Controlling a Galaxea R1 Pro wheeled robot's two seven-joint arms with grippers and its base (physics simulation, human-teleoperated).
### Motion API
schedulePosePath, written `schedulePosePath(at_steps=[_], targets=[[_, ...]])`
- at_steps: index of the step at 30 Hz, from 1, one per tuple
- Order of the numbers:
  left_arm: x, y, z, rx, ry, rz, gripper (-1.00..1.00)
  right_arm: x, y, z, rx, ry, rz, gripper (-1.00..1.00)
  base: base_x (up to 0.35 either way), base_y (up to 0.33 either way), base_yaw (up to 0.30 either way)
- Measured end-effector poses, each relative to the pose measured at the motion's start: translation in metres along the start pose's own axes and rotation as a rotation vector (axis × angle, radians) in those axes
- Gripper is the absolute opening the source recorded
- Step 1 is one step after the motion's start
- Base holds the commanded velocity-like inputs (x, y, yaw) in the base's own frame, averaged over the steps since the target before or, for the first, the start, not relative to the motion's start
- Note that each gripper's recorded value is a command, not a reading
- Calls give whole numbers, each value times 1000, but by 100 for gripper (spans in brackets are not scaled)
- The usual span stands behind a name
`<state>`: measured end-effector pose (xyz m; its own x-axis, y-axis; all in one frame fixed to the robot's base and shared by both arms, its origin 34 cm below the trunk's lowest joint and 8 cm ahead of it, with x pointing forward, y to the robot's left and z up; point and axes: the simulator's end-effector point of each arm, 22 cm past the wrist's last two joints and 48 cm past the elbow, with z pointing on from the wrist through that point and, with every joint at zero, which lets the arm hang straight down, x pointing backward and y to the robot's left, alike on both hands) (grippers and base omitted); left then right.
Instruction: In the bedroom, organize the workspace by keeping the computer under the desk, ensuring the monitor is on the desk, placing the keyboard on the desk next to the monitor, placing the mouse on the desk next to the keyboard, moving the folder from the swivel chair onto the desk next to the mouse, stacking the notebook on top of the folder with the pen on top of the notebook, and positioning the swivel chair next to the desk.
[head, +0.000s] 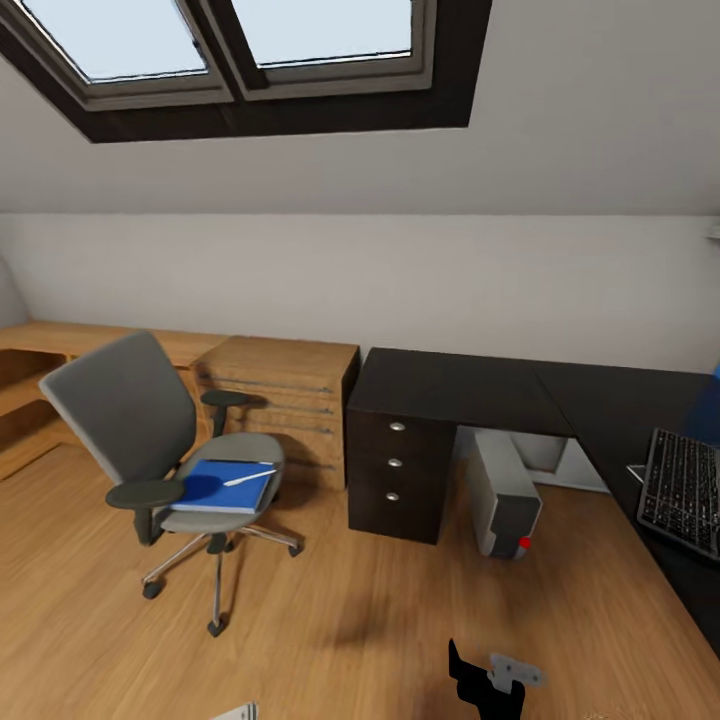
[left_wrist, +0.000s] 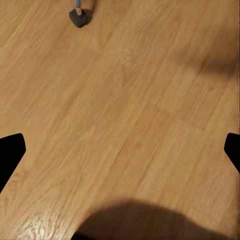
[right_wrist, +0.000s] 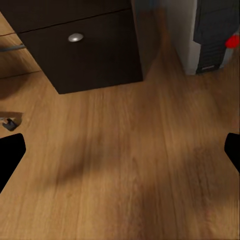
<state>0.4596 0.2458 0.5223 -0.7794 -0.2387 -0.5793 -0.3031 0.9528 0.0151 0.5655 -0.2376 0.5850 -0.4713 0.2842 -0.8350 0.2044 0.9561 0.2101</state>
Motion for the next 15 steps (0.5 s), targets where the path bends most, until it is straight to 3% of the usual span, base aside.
schedulePosePath(at_steps=[15], targets=[[-14, 0, -20, 0, 1, 0, 100, -21, 5, -12, 0, 1, 0, 100, 1, 1, -293]])
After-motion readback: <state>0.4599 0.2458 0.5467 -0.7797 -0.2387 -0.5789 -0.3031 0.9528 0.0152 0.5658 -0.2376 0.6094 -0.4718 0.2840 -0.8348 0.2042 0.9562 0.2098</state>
